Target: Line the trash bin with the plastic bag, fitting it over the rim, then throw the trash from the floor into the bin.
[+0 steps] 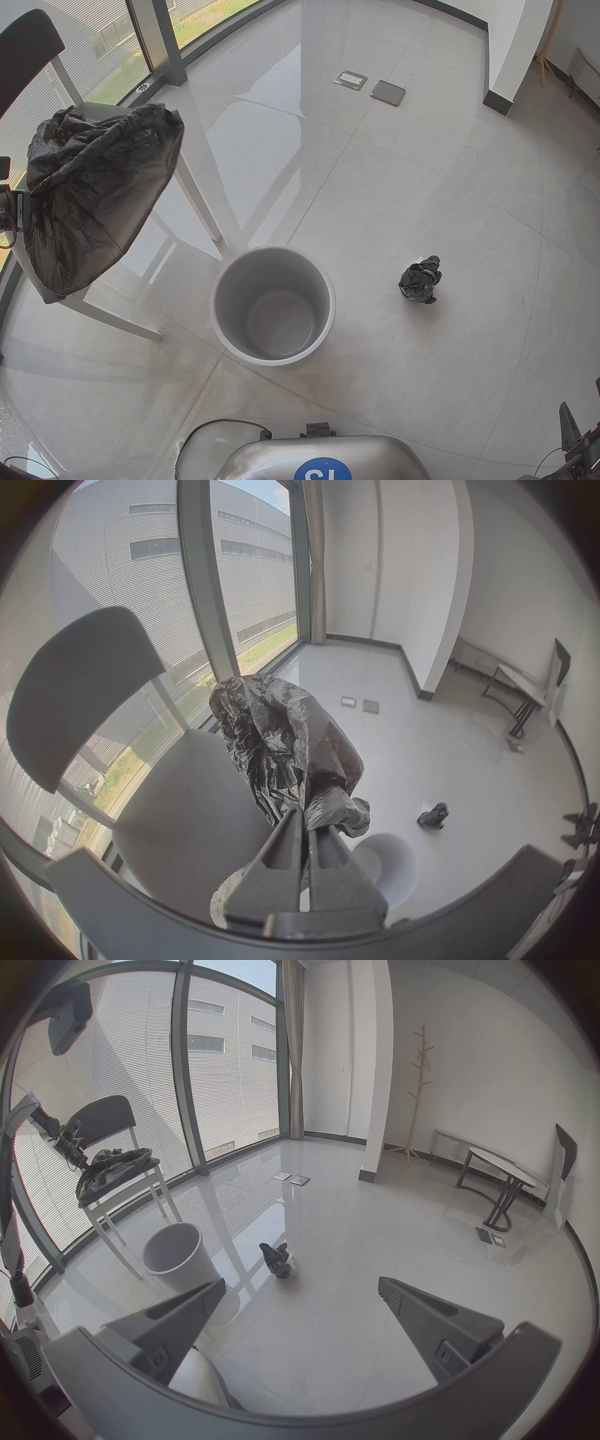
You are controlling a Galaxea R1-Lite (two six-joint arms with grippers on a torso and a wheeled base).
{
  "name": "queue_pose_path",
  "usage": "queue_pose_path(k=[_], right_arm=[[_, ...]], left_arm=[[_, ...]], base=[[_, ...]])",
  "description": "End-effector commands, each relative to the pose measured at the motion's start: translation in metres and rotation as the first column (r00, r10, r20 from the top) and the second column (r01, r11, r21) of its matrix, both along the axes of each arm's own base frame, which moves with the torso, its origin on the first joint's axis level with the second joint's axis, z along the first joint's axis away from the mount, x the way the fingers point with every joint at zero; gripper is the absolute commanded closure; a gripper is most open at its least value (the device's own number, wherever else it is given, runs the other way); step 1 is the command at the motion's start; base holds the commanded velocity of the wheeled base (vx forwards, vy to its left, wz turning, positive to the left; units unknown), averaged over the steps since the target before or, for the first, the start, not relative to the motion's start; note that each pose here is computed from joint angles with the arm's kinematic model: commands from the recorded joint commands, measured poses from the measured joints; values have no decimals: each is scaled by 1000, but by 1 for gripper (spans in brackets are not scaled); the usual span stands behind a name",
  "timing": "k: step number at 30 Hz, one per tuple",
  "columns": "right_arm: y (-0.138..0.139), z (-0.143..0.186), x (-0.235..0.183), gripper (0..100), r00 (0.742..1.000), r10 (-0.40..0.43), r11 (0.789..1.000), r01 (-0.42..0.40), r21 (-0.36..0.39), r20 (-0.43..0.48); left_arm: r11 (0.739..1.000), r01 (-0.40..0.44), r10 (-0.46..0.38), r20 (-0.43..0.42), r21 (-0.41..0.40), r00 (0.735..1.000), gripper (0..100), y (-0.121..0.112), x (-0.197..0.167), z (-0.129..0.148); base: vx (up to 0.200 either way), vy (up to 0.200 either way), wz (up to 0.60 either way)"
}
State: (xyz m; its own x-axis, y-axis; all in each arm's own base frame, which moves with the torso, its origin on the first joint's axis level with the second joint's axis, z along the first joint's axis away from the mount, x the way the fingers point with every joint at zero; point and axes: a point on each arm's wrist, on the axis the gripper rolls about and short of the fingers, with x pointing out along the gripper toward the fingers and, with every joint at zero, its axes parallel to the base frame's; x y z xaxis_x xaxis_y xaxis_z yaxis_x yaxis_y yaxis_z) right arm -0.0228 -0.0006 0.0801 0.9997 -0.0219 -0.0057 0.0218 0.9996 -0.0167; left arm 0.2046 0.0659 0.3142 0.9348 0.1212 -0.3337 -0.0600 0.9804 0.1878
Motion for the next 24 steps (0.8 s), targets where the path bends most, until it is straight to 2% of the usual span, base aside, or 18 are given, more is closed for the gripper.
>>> queue_pose_path(k=[1, 4, 6, 7, 8, 9, 10, 12, 13, 14, 17, 20, 21, 24], right_arm=[[0, -4, 0, 0, 1000, 1, 1000, -1, -28, -3], [0, -4, 0, 0, 1000, 7, 999, -7, -36, 2], [0, 32, -6, 0, 997, 34, 999, -35, 10, 70], [0, 32, -6, 0, 997, 34, 999, -35, 10, 70], [1, 72, 9, 0, 998, 64, 987, -60, 149, -17], [1, 74, 16, 0, 996, 68, 981, -57, 186, -55], [1, 74, 20, 0, 994, 73, 982, -58, 181, -76], [2, 76, 22, 0, 991, 102, 990, -92, 110, -91], [2, 76, 22, 0, 991, 102, 990, -92, 110, -91], [3, 78, 29, 0, 980, 156, 985, -144, 94, -125], [4, 79, 38, 0, 965, 178, 981, -160, 106, -193], [4, 75, 45, 0, 950, 179, 982, -158, 101, -255], [5, 76, 51, 0, 943, 183, 982, -161, 100, -277], [5, 89, 63, 0, 936, 197, 980, -175, 99, -292]], left_arm=[[998, 56, -57, 49, 14, 997, 100, -20, -21, 16], [994, 104, -105, 66, 19, 992, 100, -31, -21, 26], [991, 130, -132, 86, 27, 988, 100, -37, -18, 34], [991, 130, -132, 86, 27, 988, 100, -37, -18, 34], [987, 162, -163, 100, 21, 982, 100, -45, -14, 40], [985, 173, -173, 108, 15, 979, 100, -49, -11, 43], [983, 183, -183, 113, 11, 977, 100, -54, -9, 46], [981, 194, -191, 138, -5, 972, 100, -69, -7, 57], [981, 194, -191, 138, -5, 972, 100, -69, -7, 57], [979, 204, -197, 162, -29, 967, 100, -83, -5, 66], [971, 226, -208, 179, -83, 961, 100, -110, -10, 84], [958, 274, -257, 167, -87, 952, 100, -124, -20, 94], [946, 308, -288, 176, -101, 941, 100, -131, -27, 103], [937, 327, -299, 201, -122, 933, 100, -144, -31, 117]], base=[[0, 0, 0], [0, 0, 0], [0, 0, 0], [0, 0, 0], [0, 0, 0], [0, 0, 0], [0, 0, 0], [0, 0, 0], [0, 0, 0], [0, 0, 0], [0, 0, 0], [0, 0, 0], [0, 0, 0], [0, 0, 0]])
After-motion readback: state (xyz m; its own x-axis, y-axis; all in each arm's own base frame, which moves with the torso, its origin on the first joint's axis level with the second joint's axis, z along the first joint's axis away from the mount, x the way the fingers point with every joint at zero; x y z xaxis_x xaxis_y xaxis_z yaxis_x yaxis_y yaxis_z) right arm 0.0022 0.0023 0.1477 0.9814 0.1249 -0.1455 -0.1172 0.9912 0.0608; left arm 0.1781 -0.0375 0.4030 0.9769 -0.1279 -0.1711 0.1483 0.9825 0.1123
